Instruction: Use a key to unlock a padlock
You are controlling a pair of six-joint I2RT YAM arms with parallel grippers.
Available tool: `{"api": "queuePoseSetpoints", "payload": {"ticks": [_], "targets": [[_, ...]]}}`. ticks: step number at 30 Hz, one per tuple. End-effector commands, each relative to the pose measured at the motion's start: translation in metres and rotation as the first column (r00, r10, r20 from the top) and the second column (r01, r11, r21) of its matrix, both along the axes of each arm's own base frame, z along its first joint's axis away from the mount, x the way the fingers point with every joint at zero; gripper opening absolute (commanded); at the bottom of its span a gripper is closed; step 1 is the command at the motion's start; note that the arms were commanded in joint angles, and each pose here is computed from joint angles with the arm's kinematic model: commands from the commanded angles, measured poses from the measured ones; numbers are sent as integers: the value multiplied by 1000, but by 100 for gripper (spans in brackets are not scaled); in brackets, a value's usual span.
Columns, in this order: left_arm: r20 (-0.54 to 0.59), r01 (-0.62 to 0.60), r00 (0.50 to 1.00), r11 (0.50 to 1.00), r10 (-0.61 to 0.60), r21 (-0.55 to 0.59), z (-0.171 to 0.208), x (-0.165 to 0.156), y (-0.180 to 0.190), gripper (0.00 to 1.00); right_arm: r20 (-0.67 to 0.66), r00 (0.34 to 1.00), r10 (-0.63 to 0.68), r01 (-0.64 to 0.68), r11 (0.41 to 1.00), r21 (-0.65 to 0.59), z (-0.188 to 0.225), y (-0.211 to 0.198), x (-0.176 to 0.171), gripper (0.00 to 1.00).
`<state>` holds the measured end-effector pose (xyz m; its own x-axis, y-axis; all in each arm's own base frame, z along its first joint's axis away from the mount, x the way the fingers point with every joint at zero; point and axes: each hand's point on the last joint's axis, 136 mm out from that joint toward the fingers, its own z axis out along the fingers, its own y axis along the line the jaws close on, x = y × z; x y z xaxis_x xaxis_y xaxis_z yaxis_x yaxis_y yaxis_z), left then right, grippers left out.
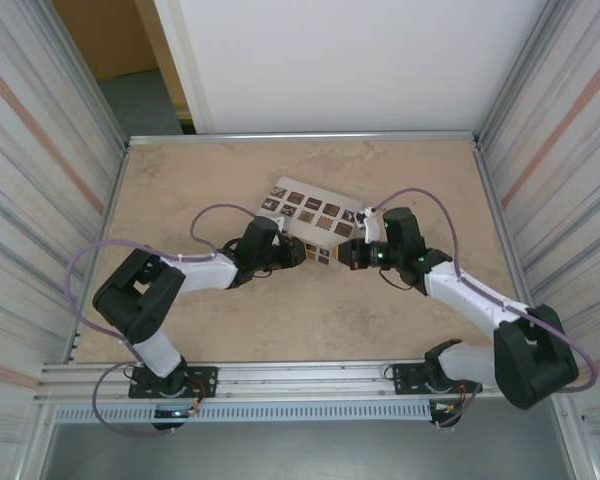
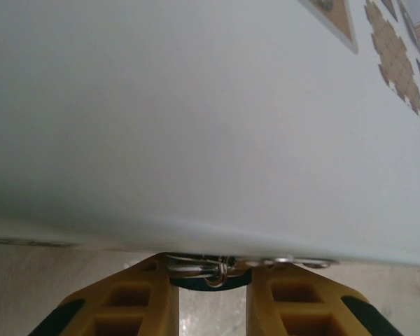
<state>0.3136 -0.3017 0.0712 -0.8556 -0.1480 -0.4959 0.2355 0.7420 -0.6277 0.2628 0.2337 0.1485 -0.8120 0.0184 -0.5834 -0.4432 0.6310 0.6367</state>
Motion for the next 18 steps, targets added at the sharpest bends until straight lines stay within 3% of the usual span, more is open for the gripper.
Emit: {"api": "queuePoseSetpoints", "payload": {"ticks": [1, 12, 18], "targets": [[-7, 1, 1000, 995, -2, -98, 40, -1, -14, 10, 87, 996, 9, 1, 993, -115, -9, -7, -15, 0], [-66, -10, 998, 988, 0, -153, 65, -15, -27, 7, 298, 954, 16, 57, 971, -234, -32, -5, -39, 0], [-100, -21, 995, 986, 4, -165, 73, -20, -29, 6, 341, 940, 14, 79, 963, -257, -41, -6, -37, 0]]}}
